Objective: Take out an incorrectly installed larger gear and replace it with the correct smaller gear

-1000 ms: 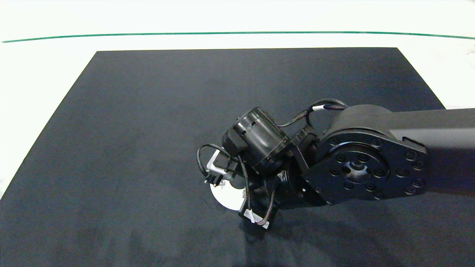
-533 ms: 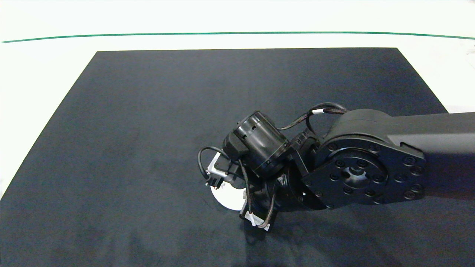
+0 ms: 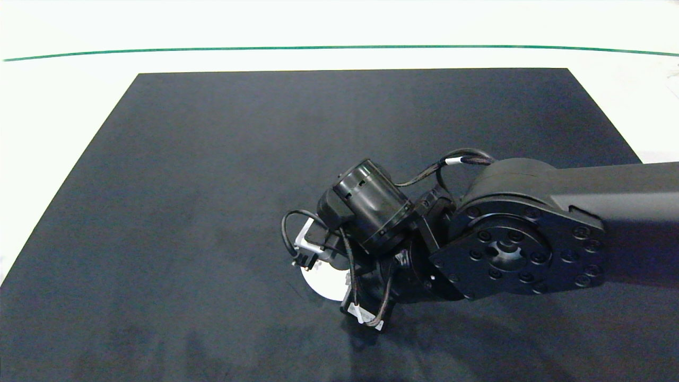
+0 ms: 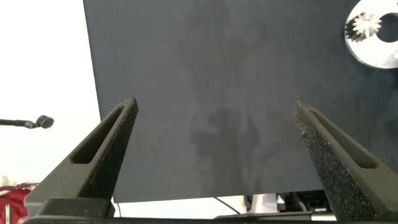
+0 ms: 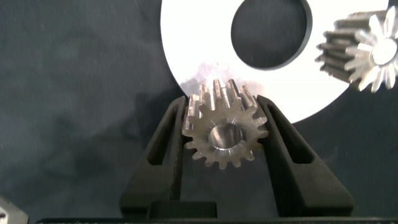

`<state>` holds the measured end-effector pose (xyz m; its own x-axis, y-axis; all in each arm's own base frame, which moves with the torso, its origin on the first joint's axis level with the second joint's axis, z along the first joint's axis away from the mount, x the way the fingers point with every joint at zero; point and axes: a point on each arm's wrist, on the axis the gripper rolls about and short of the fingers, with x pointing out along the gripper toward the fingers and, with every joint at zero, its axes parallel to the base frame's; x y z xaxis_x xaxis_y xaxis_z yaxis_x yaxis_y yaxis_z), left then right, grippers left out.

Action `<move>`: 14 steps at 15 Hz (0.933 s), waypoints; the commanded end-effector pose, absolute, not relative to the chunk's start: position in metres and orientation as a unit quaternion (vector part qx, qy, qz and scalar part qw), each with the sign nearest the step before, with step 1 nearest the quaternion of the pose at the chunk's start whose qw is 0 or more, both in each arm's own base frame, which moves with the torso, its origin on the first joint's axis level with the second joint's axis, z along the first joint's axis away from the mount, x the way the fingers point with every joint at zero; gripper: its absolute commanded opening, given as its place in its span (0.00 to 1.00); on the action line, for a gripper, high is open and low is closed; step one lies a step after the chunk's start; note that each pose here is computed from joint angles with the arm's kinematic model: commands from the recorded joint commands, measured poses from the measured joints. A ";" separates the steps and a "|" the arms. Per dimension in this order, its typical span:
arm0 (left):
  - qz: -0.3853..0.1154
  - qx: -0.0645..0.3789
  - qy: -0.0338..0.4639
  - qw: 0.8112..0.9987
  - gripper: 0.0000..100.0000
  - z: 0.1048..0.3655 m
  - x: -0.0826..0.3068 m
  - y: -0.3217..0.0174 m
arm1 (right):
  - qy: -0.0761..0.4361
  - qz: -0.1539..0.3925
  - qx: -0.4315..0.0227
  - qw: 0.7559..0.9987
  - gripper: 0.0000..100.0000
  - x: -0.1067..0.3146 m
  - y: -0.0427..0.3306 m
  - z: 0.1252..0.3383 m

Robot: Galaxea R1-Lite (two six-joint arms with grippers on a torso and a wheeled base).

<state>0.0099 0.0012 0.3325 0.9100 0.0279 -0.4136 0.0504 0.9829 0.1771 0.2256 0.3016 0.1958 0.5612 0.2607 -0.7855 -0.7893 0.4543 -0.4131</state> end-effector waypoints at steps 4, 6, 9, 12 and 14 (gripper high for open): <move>-0.006 0.093 0.216 0.972 1.00 0.332 0.010 0.001 | 0.327 0.337 -0.405 0.785 0.31 0.224 0.306 0.192; -0.006 0.093 0.216 0.972 1.00 0.332 0.010 0.001 | 0.327 0.337 -0.405 0.785 0.31 0.224 0.305 0.192; -0.006 0.093 0.216 0.972 1.00 0.332 0.010 0.001 | 0.327 0.336 -0.405 0.785 1.00 0.224 0.305 0.193; -0.005 0.094 0.220 0.971 1.00 0.330 0.011 0.001 | 0.327 0.338 -0.399 0.787 1.00 0.224 0.304 0.194; -0.004 0.093 0.221 0.971 1.00 0.330 0.013 0.001 | 0.319 0.336 -0.394 0.794 1.00 0.222 0.300 0.203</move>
<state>0.0118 0.0011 0.3311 0.9065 0.0324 -0.4209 0.0476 0.9829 0.1781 0.2236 0.3033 0.1970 0.5632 0.2761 -0.7788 -0.7887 0.4609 -0.4069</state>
